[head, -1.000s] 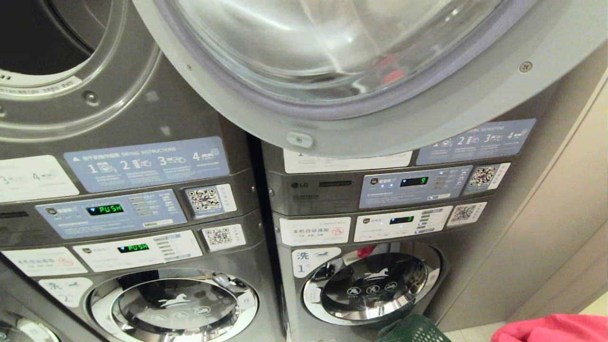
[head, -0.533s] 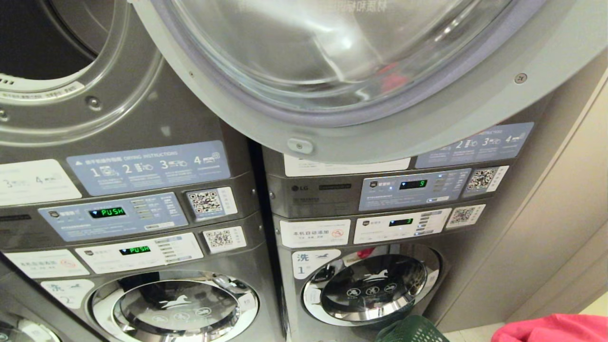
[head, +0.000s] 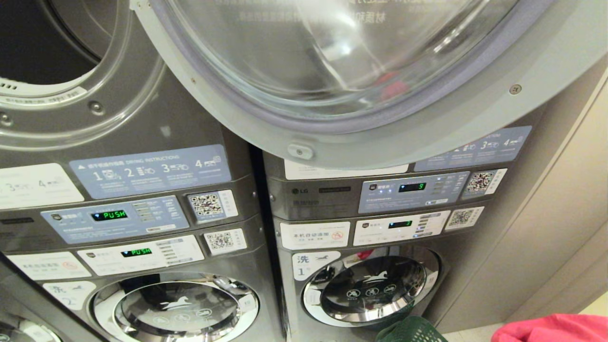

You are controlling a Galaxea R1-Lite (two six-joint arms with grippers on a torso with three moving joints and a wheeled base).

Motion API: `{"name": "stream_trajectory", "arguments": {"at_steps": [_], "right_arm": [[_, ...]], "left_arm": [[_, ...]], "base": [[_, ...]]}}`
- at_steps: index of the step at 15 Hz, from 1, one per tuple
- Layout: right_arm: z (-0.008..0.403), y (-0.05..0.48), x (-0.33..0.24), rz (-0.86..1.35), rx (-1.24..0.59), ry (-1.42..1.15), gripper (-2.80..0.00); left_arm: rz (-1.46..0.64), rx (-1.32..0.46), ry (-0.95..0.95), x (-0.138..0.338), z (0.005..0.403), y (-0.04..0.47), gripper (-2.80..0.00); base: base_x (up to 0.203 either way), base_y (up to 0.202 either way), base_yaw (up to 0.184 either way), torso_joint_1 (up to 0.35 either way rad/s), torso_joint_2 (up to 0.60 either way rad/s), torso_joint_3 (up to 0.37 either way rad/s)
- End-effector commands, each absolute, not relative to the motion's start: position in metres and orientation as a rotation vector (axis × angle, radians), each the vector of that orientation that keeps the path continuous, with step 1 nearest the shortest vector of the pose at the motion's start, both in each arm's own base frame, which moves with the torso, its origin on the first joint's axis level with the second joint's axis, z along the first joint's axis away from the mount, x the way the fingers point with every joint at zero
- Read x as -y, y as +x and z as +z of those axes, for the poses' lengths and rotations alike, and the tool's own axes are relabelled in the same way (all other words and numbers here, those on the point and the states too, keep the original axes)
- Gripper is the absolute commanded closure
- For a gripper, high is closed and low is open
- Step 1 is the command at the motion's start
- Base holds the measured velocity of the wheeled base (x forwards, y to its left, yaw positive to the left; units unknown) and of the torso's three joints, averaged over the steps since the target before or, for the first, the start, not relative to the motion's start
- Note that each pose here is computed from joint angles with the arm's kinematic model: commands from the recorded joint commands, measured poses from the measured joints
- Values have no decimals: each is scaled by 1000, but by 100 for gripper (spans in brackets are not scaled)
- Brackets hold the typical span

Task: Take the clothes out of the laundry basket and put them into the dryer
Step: Put the clothes in the dryer

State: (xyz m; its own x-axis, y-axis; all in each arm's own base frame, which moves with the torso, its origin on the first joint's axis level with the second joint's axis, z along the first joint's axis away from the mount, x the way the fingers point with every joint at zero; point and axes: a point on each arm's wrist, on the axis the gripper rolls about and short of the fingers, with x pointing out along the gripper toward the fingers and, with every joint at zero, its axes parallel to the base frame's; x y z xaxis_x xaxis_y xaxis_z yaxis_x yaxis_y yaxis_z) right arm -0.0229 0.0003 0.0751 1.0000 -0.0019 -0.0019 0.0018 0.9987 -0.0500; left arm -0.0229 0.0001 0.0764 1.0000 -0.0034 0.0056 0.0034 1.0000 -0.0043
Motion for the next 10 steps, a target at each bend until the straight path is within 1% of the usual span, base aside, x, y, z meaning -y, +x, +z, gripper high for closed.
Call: {"name": "stream_trajectory", "arguments": {"at_steps": [1, 10], "right_arm": [[75, -23, 0, -1, -2, -51, 0], [75, -23, 0, -1, -2, -49, 0]], "left_arm": [[-3, 8, -5, 0, 76, -23, 0], [-3, 8, -5, 0, 76, -23, 0]], "base": [[0, 0, 0, 60, -109, -64], [0, 0, 0, 60, -115, -57]]}}
